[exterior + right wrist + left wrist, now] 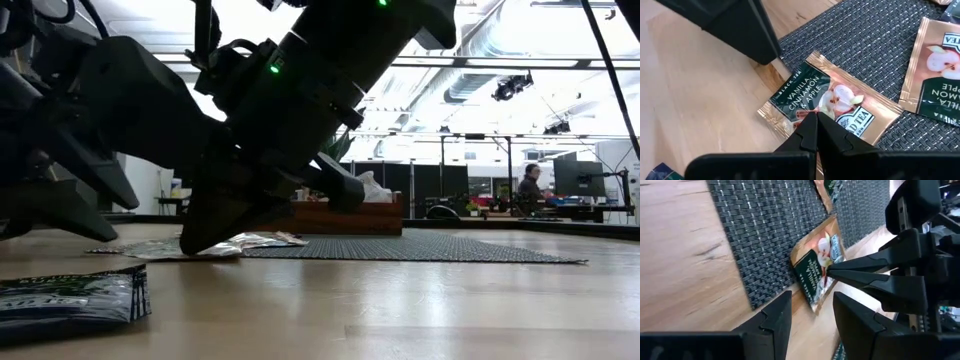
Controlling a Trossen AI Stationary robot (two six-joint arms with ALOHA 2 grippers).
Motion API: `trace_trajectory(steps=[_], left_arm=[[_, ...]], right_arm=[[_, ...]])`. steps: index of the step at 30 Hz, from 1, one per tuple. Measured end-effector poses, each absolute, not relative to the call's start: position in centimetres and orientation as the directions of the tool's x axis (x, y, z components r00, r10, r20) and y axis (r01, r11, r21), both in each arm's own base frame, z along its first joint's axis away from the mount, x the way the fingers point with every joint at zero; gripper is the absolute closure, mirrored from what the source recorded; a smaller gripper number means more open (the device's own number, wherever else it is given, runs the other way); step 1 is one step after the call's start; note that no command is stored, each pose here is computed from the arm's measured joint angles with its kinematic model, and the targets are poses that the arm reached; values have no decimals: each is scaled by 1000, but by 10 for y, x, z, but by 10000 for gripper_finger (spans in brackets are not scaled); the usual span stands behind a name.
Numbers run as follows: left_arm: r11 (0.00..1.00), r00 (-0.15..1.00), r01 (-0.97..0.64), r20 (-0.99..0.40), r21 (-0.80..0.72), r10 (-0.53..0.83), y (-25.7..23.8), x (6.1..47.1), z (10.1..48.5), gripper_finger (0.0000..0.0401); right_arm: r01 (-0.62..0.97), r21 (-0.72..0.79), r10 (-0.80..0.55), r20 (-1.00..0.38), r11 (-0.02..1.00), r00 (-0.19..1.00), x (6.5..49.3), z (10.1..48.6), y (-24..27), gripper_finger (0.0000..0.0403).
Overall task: Pick & Place Tea
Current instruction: Put the brown tea bag into the middle section of the wooden organizer
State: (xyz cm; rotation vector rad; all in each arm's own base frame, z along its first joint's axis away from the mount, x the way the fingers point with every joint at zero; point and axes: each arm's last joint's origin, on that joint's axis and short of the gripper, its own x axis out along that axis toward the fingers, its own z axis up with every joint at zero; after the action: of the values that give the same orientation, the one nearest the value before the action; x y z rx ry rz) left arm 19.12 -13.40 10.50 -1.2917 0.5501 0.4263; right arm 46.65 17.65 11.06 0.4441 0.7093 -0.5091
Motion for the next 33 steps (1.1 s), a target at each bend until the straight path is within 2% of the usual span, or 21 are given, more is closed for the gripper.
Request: trace_trajectory(steps=[8, 14, 33], left_arm=[[225, 781, -609, -624, -761, 2, -140, 199, 100, 259], [236, 728, -668, -685, -706, 12, -140, 211, 106, 259], [246, 714, -680, -700, -691, 5, -139, 221, 94, 259]], right_arm=[[577, 209, -286, -706, 790, 648, 467, 111, 176, 403], [576, 208, -286, -707, 790, 647, 466, 110, 176, 403], [564, 198, -281, -707, 802, 649, 466, 109, 177, 403]])
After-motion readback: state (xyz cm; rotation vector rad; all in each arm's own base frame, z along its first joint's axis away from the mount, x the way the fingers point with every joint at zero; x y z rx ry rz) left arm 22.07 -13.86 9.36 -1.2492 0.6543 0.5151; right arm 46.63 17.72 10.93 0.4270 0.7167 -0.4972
